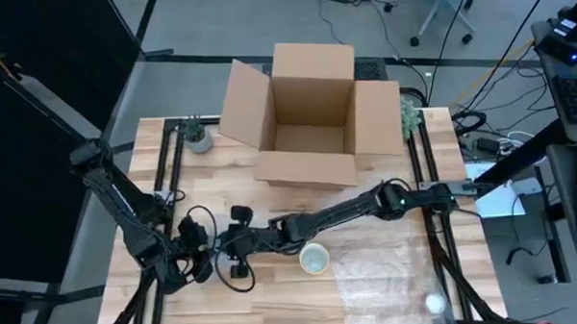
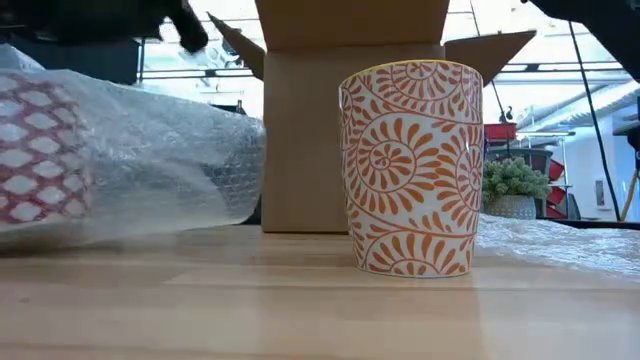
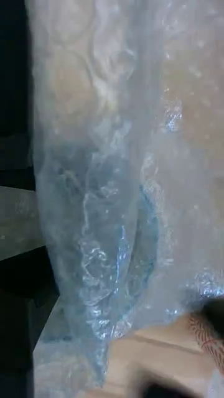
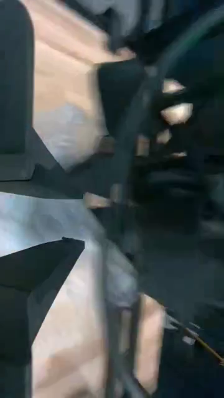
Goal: Wrap mug
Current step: Wrap the red mug with the bubble wrap
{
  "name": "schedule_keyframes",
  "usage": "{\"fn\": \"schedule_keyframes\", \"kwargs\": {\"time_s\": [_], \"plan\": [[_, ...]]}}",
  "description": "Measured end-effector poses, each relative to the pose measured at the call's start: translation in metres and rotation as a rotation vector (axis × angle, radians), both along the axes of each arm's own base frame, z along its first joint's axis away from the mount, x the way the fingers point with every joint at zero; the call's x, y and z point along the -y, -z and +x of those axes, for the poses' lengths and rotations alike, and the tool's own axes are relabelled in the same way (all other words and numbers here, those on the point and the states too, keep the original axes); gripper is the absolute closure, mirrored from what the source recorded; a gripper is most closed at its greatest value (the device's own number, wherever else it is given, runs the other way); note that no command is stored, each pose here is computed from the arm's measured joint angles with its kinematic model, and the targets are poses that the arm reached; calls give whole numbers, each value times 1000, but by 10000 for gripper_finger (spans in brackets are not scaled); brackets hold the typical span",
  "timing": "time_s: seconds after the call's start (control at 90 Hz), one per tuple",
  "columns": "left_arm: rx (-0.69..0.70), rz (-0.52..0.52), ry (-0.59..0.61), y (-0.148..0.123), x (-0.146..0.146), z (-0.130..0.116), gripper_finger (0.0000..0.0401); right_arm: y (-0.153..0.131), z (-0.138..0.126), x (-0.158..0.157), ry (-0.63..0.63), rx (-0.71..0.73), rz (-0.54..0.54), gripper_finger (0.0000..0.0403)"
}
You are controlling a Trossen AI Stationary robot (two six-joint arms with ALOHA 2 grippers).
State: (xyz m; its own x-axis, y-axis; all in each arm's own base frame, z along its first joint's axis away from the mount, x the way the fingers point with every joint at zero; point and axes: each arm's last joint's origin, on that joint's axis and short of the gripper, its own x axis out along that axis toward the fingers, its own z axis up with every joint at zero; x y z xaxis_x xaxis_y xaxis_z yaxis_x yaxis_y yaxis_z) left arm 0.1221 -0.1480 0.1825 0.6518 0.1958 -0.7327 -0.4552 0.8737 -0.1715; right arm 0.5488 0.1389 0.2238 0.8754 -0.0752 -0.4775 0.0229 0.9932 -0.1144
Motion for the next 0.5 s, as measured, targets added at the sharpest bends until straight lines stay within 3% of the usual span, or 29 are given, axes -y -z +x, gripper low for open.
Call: {"fn": "schedule_keyframes", "kwargs": {"time_s": [0.5], "plan": [[7,10,56,-15,7,4,273,24,-4,1,22,-141,-18,300]]}}
